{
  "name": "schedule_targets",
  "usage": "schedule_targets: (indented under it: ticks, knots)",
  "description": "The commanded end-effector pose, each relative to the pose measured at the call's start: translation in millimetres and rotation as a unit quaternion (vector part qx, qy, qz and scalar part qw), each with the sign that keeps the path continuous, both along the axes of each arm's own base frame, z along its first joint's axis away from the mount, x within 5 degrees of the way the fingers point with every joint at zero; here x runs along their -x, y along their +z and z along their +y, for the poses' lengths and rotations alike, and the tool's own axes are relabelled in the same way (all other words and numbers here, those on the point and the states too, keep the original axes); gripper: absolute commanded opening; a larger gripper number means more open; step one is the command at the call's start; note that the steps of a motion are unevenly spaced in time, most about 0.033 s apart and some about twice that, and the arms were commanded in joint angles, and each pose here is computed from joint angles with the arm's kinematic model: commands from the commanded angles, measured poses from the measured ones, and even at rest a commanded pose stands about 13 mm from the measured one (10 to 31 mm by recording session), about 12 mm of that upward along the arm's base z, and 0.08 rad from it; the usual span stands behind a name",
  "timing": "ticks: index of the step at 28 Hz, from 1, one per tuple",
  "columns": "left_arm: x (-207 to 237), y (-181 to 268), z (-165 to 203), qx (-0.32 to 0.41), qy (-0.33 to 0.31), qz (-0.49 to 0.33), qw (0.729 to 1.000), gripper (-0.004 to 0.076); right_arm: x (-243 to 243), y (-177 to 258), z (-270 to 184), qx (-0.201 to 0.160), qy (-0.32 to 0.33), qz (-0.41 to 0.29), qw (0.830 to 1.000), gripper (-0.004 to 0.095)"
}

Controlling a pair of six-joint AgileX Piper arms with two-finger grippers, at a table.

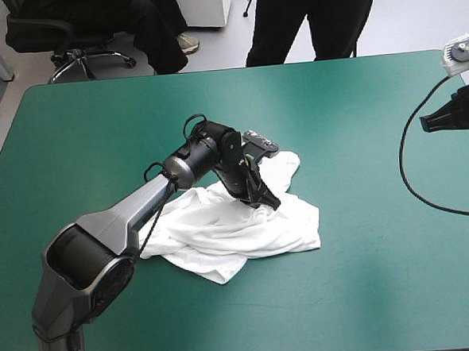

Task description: Fold the cloth

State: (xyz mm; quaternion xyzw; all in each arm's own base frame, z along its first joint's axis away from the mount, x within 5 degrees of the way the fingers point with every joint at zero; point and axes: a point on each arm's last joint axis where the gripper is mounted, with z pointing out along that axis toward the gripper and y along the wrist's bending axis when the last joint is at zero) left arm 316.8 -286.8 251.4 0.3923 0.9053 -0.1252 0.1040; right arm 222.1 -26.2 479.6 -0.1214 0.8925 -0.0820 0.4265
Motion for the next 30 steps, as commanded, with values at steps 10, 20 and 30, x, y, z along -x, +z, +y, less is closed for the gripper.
schedule_targets:
  ticks: [10,20,30]
  knots:
    - [5.6,54.4,2.2,0.044,-0.006,-0.026,0.999,0.0111,3.6,14.6,0.3,0.005,-0.002,-0.048,0.999,-0.0013]
    - [15.2,141.8,89.6,0.025,0.085,-0.136,0.987,0.0510,3.7,14.4,0.3,0.005,-0.002,-0.047,0.999,-0.0013]
    - [85.5,138.0,176.3,-0.081,0.156,-0.172,0.969,0.0510,3.6,14.4,0.6,0.005,-0.001,-0.047,0.999,-0.0013]
